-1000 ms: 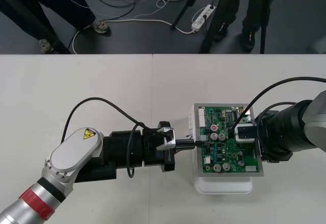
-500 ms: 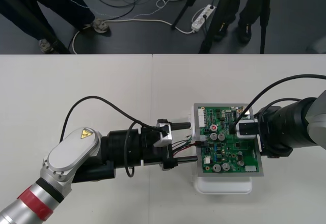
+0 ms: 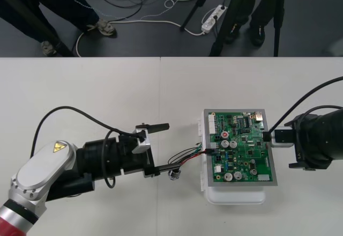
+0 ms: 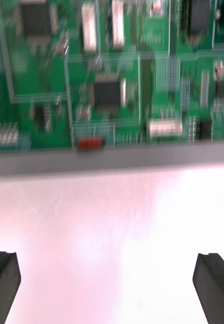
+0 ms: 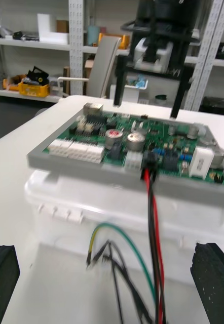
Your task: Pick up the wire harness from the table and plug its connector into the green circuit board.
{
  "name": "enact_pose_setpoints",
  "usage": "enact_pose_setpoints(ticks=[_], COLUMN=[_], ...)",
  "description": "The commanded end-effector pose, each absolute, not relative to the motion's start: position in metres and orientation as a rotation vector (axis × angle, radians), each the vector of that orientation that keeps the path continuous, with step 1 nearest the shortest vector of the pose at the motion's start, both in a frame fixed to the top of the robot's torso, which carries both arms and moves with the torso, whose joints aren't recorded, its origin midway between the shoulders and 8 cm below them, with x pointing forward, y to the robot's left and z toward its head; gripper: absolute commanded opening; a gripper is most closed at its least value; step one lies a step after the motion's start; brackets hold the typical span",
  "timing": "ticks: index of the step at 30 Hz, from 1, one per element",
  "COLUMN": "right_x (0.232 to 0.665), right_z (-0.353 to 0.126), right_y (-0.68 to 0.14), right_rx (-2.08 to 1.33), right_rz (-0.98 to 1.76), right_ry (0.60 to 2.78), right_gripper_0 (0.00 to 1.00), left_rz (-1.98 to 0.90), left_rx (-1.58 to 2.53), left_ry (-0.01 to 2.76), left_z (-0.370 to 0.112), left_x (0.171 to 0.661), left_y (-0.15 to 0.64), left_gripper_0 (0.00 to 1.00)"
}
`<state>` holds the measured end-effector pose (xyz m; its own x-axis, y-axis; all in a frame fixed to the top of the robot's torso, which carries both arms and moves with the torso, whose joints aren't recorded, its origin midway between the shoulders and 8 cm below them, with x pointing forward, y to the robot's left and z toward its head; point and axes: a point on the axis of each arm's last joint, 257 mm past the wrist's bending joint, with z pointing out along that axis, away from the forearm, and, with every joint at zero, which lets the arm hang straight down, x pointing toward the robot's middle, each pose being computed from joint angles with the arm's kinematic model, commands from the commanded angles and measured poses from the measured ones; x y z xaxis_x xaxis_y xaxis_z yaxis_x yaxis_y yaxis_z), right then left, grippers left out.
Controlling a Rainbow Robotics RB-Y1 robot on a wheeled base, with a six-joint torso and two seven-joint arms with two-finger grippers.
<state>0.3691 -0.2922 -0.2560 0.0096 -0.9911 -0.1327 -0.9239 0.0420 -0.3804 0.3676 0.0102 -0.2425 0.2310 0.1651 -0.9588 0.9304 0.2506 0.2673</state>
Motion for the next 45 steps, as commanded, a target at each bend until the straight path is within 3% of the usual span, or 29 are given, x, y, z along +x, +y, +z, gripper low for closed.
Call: enact_pose_setpoints(ticks=[1,21,28,45], right_x=[0.366,0.322,0.320,0.316], right_z=[-0.227,-0.173,-0.143,-0.096], right_y=[-0.322,-0.304,-0.267,-0.254], right_rx=[-1.938,-1.699,-1.602,-1.551], right_rz=[-0.299,0.079,0.235,0.391], right_ry=[1.909,1.863,1.734,1.389], right_gripper_0=[1.00,1.00,1.00,1.00], left_rz=[-0.680,-0.807,-0.859,-0.764], left_rx=[1.262,1.427,1.485,1.483], left_ry=[1.215,1.241,1.255,1.360], left_z=[-0.239,-0.236,-0.223,-0.170], left_x=[0.359,0.299,0.280,0.292], left_y=[0.056,0.152,0.184,0.258], left_gripper_0=[1.00,1.00,1.00,1.00])
